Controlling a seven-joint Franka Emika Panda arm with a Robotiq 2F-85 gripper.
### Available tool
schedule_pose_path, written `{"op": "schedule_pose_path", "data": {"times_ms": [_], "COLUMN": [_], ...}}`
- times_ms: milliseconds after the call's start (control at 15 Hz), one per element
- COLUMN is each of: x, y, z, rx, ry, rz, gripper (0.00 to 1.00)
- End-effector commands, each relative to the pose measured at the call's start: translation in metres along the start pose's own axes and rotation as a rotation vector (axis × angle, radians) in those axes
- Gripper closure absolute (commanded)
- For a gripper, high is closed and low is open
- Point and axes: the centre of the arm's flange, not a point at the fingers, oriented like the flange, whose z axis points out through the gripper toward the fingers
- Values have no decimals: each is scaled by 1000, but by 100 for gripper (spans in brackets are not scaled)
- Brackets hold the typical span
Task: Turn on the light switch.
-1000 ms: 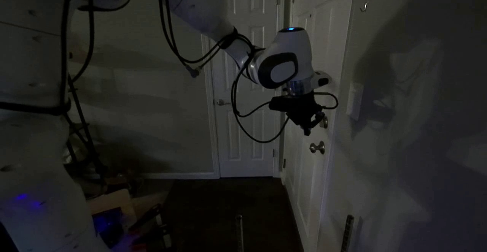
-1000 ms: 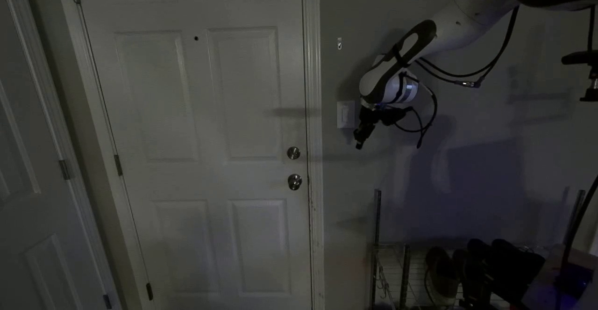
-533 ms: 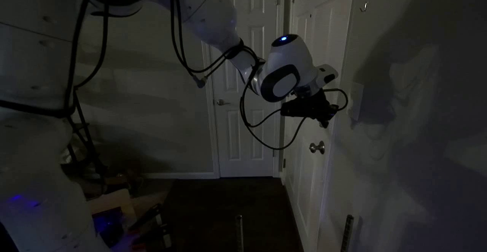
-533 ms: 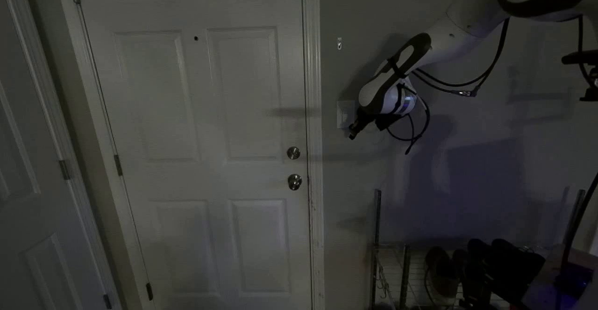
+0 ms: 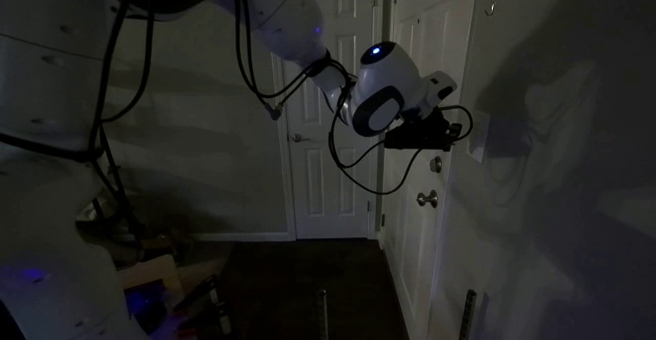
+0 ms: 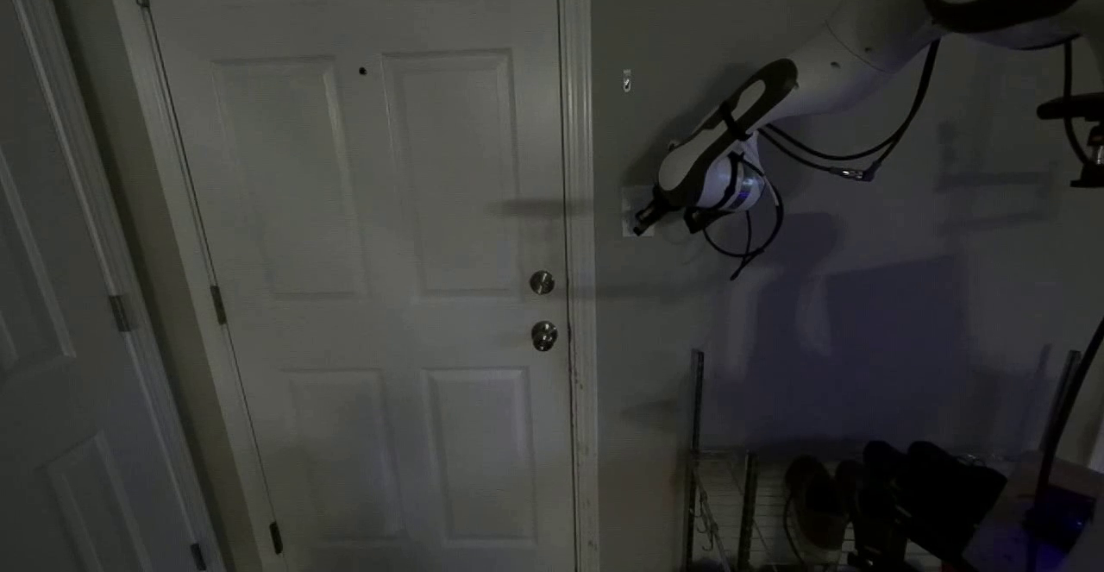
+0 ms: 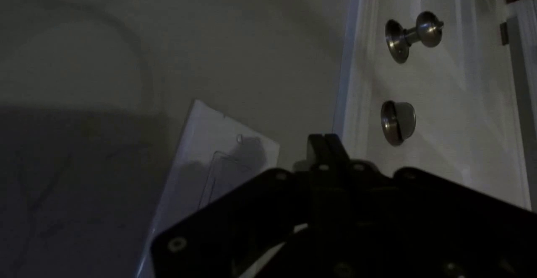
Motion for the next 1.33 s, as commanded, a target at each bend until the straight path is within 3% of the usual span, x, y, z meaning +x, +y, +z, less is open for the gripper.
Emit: {"op": "schedule_pose_path", "data": {"times_ms": [0, 800, 1267], "x": [6, 32, 30], "y": [14, 47, 45], "z": [-5, 9, 9], "rx": [-18, -100, -93], "ry": [94, 181, 184], "rz": [-9, 41, 39], "gripper": [98, 97, 98]}}
